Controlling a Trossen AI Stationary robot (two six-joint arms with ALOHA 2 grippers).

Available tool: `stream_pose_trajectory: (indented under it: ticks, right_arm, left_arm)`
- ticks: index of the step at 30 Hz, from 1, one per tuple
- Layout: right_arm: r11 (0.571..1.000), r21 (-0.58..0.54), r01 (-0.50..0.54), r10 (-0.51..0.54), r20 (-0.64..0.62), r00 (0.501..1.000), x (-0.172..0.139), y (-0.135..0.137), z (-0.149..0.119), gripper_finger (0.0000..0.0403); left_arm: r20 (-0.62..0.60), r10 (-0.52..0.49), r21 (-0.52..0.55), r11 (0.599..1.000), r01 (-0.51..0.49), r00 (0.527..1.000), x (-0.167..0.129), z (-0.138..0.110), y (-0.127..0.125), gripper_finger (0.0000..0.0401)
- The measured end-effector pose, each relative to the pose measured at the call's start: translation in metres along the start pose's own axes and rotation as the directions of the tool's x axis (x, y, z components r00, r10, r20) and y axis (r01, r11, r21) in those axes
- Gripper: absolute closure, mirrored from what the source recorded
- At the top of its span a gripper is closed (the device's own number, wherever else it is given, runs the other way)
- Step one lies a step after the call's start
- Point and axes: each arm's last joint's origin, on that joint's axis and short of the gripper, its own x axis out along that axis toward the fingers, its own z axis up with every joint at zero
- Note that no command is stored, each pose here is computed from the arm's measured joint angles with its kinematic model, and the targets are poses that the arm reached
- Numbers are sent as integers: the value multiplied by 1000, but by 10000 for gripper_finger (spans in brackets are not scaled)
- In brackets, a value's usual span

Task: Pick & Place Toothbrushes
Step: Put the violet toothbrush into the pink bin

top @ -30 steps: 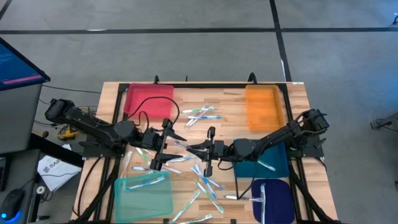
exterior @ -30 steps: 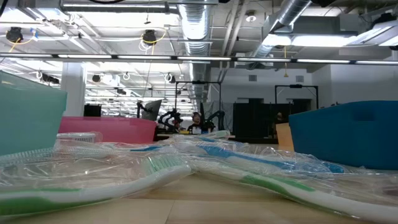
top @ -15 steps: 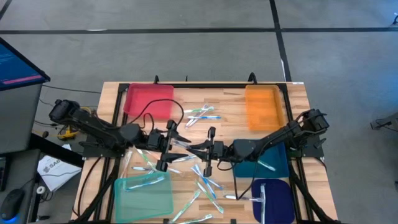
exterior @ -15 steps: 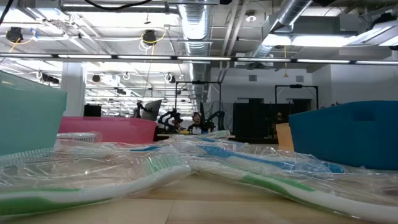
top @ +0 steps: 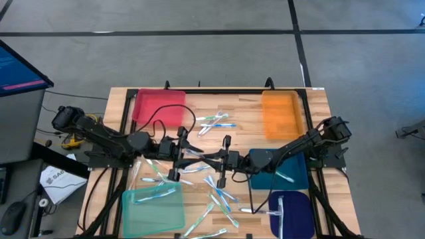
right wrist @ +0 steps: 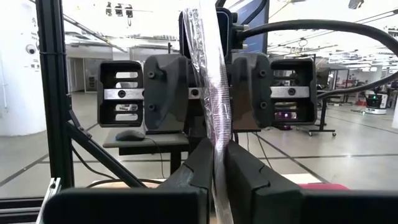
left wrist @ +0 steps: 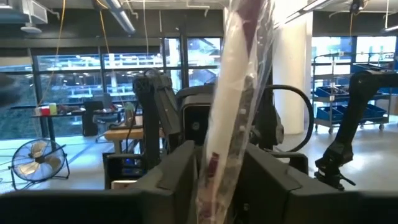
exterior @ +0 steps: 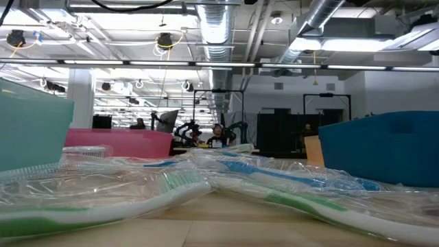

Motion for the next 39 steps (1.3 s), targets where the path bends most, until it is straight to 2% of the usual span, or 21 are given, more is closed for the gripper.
stream_pose_trajectory:
  ticks: [5,7,17,24,29,31,34,39]
  right_arm:
    - [1000,-3,0,0,-2,1000,0,0,0,383]
    - [1000,-4,2,-2,-3,1000,0,0,0,384]
    - [1000,-9,-2,2,-17,1000,0,0,-2,340]
    - [1000,-1,-10,10,-2,1000,-2,3,3,332]
    - [1000,-5,-2,2,16,1000,-4,5,5,331]
    - [1000,-7,24,-24,7,1000,-5,6,5,329]
    - [999,-4,49,-49,1,999,-5,6,5,315]
    - [998,33,62,-60,-60,996,-3,1,-2,255]
  left_arm:
    - [-25,3,3,1000,-3,1000,0,-2,0,370]
    - [-28,4,6,1000,-4,1000,0,-3,0,385]
    - [-49,-1,15,1000,2,999,-1,-4,1,385]
    - [-65,13,15,1000,-12,998,-13,13,9,385]
    - [-107,-18,-12,1000,17,994,-23,19,10,385]
    - [-150,12,8,1000,-11,989,-28,20,12,385]
    - [-220,141,73,989,-128,965,-37,25,20,385]
    - [-379,297,171,953,-249,876,-46,40,49,385]
